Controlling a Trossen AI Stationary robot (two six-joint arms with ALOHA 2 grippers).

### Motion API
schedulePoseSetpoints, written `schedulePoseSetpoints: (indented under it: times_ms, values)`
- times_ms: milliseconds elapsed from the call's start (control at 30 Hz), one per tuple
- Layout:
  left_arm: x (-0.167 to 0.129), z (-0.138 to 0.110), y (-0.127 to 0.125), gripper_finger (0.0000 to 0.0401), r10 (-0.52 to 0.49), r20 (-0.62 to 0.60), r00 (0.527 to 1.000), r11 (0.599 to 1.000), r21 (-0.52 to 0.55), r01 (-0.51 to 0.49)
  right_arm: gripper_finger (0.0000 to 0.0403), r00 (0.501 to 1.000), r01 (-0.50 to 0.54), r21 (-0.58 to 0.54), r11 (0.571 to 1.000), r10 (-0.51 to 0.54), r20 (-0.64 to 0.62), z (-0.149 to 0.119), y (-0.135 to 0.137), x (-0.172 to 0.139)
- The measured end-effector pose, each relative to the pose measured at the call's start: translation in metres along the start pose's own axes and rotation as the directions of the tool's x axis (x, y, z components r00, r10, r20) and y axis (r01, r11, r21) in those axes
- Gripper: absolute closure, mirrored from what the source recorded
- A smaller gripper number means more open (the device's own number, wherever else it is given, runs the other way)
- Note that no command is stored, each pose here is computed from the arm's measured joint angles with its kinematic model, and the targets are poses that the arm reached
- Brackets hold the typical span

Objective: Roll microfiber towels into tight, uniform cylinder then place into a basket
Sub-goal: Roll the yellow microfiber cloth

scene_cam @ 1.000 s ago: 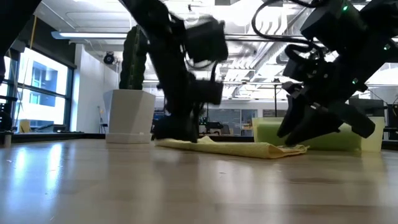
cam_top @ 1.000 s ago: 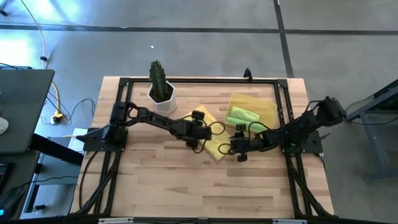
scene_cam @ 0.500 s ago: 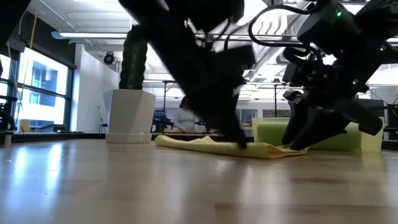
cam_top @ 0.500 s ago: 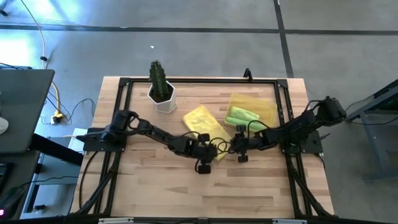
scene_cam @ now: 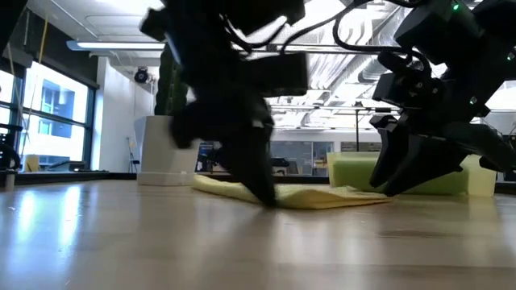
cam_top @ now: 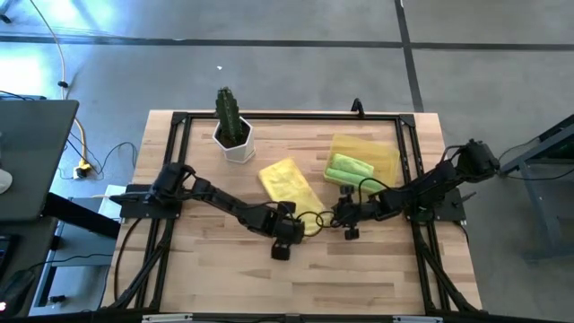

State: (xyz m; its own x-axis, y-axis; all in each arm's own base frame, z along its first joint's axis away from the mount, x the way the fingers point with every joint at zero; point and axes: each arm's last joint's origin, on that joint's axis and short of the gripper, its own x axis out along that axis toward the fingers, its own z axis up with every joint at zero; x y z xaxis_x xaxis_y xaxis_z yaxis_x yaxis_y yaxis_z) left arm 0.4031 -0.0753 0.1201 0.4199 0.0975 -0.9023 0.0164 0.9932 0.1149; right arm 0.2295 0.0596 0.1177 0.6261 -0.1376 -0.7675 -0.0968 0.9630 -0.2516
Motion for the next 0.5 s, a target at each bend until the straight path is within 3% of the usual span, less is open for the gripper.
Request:
schedulePoseSetpoints:
  times_ms: [200, 333, 500]
  values:
    - [-0.022, -0.015, -0.002, 0.0323, -0.099, -0.178, 0.979, 0.987, 0.11, 0.12, 0.0259, 0.998, -0.051, -0.006, 0.999, 0.051, 0.048, 0.005, 0.005, -0.001]
    - [-0.034, -0.027, -0.003, 0.0323, -0.18, -0.306, 0.935, 0.95, 0.194, 0.246, 0.0259, 0.989, -0.106, 0.0, 0.994, 0.106, 0.106, 0.01, 0.007, -0.002]
    - [-0.042, -0.039, -0.002, 0.0323, -0.078, -0.414, 0.907, 0.935, 0.286, 0.212, 0.0259, 0.969, -0.127, -0.024, 0.992, 0.129, 0.212, 0.021, 0.007, -0.004]
